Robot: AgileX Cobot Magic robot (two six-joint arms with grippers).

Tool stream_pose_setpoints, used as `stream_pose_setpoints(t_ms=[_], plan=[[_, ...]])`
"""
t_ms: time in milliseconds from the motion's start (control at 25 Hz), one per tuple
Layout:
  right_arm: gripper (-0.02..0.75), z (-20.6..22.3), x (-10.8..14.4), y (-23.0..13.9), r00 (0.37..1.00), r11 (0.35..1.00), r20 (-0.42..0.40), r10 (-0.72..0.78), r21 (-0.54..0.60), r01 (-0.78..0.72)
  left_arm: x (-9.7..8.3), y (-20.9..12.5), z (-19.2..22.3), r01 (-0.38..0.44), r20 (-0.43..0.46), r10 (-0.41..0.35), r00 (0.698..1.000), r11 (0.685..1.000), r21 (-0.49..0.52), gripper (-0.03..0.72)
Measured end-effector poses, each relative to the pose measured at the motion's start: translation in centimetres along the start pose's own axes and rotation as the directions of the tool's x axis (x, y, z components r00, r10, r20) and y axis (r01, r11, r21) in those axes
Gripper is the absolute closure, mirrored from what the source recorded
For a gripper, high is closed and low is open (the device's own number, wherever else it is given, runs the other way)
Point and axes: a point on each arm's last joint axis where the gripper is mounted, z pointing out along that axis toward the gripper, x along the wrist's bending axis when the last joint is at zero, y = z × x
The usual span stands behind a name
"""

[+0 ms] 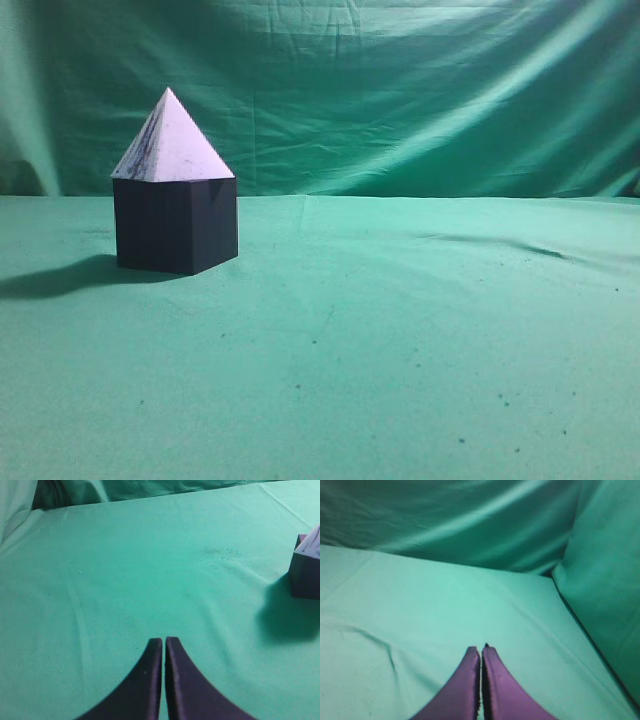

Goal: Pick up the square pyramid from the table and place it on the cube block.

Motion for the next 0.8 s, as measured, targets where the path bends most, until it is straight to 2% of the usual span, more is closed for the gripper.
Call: stream_pose_setpoints(t_ms=[160,280,800], plan=[[0.738,0.1,0.5,-4.5,0.998,0.999,0.041,0.041,0.020,-0.042,0.0,0.0,0.0,0.000,0.000,0.000,1.000,1.000,0.000,0.688],[0.738,0.6,0.9,-6.8,0.996,0.995,0.041,0.080,0.062,-0.083,0.0,0.0,0.0,0.000,0.000,0.000,1.000,1.000,0.000,0.688],[0.738,0.7,1.0,-7.5,0.991,0.986,0.040,0.125,0.108,-0.129,0.0,0.0,0.0,0.000,0.000,0.000,1.000,1.000,0.000,0.688]])
